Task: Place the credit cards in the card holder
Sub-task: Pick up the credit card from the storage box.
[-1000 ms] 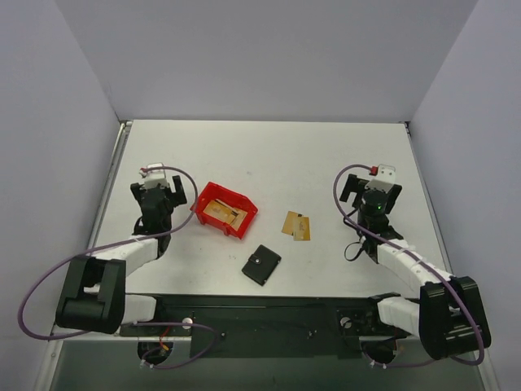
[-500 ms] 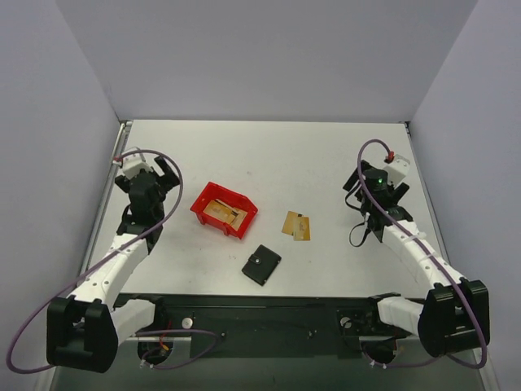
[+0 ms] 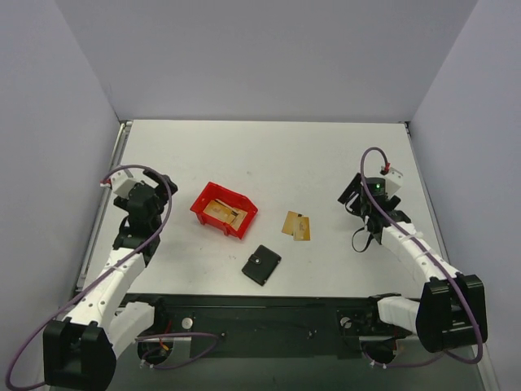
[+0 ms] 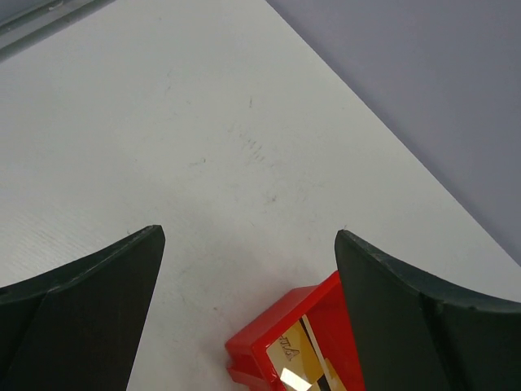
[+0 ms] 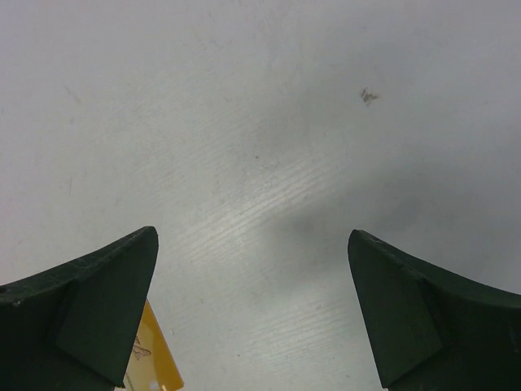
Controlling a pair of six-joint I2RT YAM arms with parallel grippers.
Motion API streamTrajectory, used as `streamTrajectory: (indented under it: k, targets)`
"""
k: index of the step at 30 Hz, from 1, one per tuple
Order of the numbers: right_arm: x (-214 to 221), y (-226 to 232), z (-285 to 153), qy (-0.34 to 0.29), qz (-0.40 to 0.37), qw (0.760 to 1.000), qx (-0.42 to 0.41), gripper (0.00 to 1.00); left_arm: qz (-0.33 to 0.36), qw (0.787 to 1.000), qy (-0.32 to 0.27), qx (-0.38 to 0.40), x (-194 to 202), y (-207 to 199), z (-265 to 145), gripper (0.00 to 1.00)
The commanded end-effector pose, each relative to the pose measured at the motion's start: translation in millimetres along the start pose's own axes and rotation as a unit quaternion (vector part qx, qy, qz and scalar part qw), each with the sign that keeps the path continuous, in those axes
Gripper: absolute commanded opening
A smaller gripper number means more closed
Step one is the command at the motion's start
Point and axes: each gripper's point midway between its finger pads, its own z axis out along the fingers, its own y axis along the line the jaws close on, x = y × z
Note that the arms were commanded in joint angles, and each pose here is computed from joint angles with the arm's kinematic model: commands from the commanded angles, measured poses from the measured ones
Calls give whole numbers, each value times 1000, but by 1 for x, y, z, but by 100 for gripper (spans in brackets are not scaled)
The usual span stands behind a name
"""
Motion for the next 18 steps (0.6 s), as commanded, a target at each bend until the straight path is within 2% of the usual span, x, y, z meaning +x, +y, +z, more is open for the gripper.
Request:
streamTrajectory:
  k: [1,4,5,8,9,10,12,16,18]
  targets:
    - [7,11,0,31,16,999,-16,95,-68,996,-9,-63,-7,14,-3,97]
    - [14,14,1,43,19,999,-27,94,-56,998,-24,-21,-3,13,-7,97]
    - [15,16,1,46,19,998,-31,93,-49,998,-35,10,-10,1,-10,96]
    - [18,21,1,46,19,998,-42,92,-6,999,-34,29,-15,-15,-16,96]
    - [19,22,2,46,17,998,-43,92,29,999,-10,12,-4,-11,-15,96]
    - [21,26,1,47,13,998,-49,92,35,999,-10,10,-13,-22,-16,96]
    - [25,34,0,49,3,997,-59,92,89,993,60,-49,14,-9,-19,96]
    - [37,49,-5,56,-30,995,-74,92,95,986,109,-78,33,0,-21,96]
    - [45,56,-10,63,-45,993,-84,92,108,986,115,-61,39,1,-22,96]
